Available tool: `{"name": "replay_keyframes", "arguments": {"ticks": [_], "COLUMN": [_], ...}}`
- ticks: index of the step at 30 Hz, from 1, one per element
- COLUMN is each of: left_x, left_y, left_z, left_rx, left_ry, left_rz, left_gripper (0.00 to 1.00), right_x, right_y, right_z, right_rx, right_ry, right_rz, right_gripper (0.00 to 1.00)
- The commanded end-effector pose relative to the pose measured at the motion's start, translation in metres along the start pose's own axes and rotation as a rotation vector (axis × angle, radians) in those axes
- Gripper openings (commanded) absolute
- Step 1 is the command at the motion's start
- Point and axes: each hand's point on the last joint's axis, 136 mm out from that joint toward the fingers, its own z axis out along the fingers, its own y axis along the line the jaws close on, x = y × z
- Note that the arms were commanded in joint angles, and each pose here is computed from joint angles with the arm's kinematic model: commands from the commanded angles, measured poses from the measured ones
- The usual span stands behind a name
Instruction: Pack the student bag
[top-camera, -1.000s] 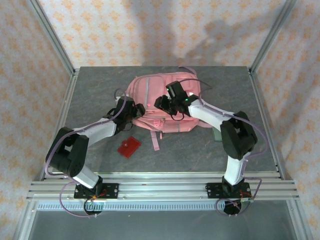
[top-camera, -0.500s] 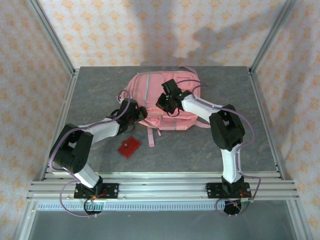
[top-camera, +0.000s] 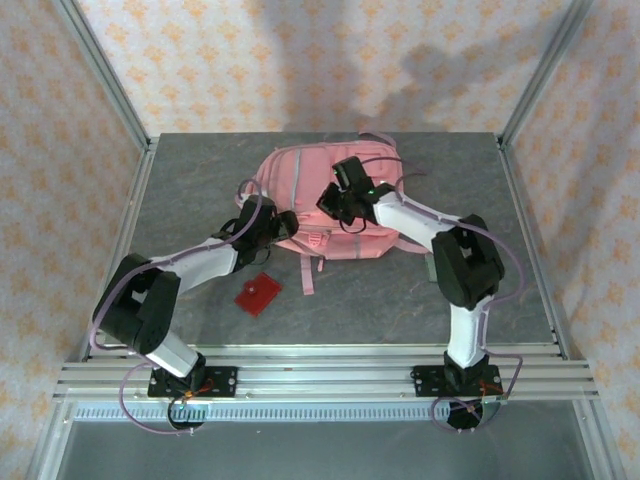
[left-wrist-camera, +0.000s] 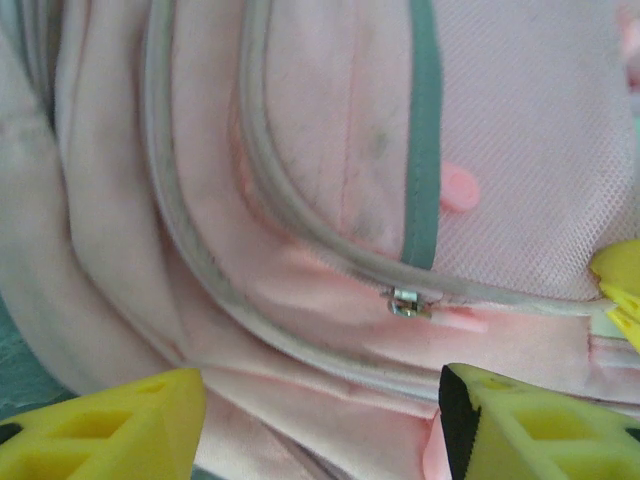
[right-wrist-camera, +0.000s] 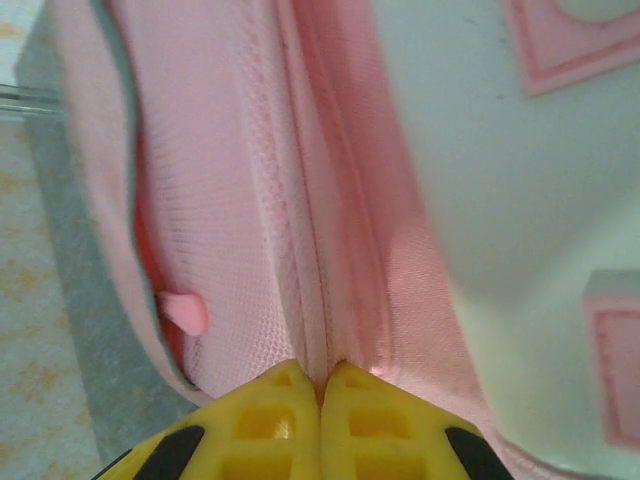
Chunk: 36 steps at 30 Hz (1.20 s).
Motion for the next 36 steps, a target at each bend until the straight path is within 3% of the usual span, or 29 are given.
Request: {"name": "replay_keyframes", "arguments": {"ticks": [1,7,14,19,22,25,26,28,29,30,33,36], "left_x": [-0.015,-0.005,-0.007,-0.009,-0.010,-0.007,-0.008,-0.010,-0.012,-0.013,-0.015,-0.016], "left_y": [-0.020,-0.042,-0.044,-0.042,-0.037,-0.035,-0.034,-0.034,-0.034,-0.033,-0.036,-0.044], "left_z": [-0.012,-0.007,0.009,0.026,0.036,0.043,0.044,0.042,0.040,0.038,0.036,0.040], "left_rx": [0.044,0.038,-0.053,-0.129,-0.174,-0.189,-0.196,-0.206,-0.208,-0.208,-0.178,-0.133], "left_ry": [-0.077,-0.063,-0.086,-0.084,-0.093,-0.085,-0.083,-0.087,-0.092,-0.096,-0.100,-0.090], "left_rz": [0.077,0.160,0.181,0.200,0.213,0.228,0.231,0.236,0.240,0.243,0.263,0.283], "left_gripper": [0.66,0.69,0.73,0.70,0.60,0.28,0.25,0.09,0.08,0.08,0.27,0.31], "right_x": [-0.032,-0.032,-0.029,-0.026,-0.026,-0.026,-0.026,-0.025,-0.025,-0.024,-0.024,-0.022], "right_y": [0.047,0.050,0.053,0.051,0.054,0.055,0.055,0.054,0.054,0.052,0.053,0.053], "right_z": [-0.049,-0.054,-0.056,-0.057,-0.060,-0.062,-0.063,-0.063,-0.063,-0.063,-0.064,-0.065], "right_rx": [-0.153,-0.170,-0.194,-0.203,-0.214,-0.218,-0.219,-0.219,-0.218,-0.215,-0.222,-0.228], "right_ry": [-0.133,-0.139,-0.126,-0.120,-0.122,-0.126,-0.127,-0.125,-0.127,-0.126,-0.124,-0.121], "right_rz": [-0.057,-0.056,-0.057,-0.053,-0.056,-0.061,-0.062,-0.063,-0.064,-0.063,-0.063,-0.062], "right_gripper": [0.00,0.00,0.00,0.00,0.00,0.00,0.00,0.00,0.00,0.00,0.00,0.00]}}
